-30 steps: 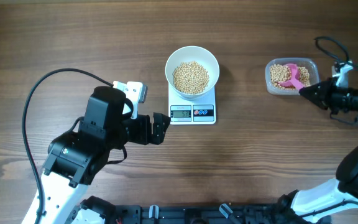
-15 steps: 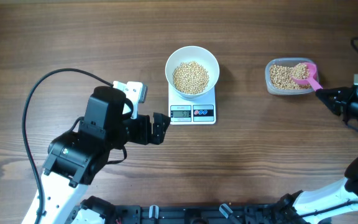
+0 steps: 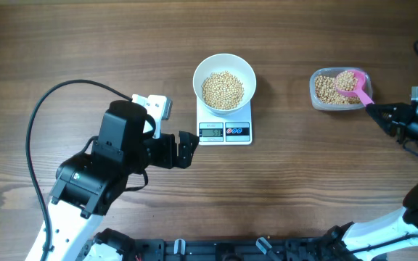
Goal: Scoop item into bowl and weigh 150g on scale
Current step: 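Scoop more soybeans from the tub with the right gripper, then carry the filled scoop left over the white bowl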
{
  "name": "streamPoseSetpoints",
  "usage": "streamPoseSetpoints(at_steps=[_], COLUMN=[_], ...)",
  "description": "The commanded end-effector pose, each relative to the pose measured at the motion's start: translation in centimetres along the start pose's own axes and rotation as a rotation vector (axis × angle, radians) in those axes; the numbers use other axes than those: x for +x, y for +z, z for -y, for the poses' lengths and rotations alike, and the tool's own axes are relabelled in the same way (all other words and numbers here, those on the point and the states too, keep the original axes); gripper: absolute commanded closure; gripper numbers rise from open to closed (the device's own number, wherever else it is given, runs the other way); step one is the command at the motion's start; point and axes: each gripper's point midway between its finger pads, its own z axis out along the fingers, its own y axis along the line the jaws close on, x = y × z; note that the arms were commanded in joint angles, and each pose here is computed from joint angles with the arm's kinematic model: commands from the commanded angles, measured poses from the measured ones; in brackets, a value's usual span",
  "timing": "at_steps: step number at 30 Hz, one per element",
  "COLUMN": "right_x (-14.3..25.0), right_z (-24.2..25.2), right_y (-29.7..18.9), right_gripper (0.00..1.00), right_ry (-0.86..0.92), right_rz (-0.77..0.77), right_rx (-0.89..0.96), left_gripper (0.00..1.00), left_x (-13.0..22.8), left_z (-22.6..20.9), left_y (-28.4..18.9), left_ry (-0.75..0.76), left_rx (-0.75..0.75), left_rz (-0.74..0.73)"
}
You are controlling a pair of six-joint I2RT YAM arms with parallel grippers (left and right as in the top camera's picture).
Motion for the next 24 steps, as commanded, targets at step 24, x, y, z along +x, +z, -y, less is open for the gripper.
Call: streamPoseSetpoints(at_steps=[24], right_x=[7.4], right_z=[-15.6], right_y=[9.3], right_gripper=[0.95], right_ry=[-0.266], right_rz=[-0.308], right_rx=[-0.431], left_gripper=[0.00], left_x=[0.3], left_z=[0.2], left_y=[0.2], left_ry=[-0.006], left_rx=[0.009], left_rz=[-0.013])
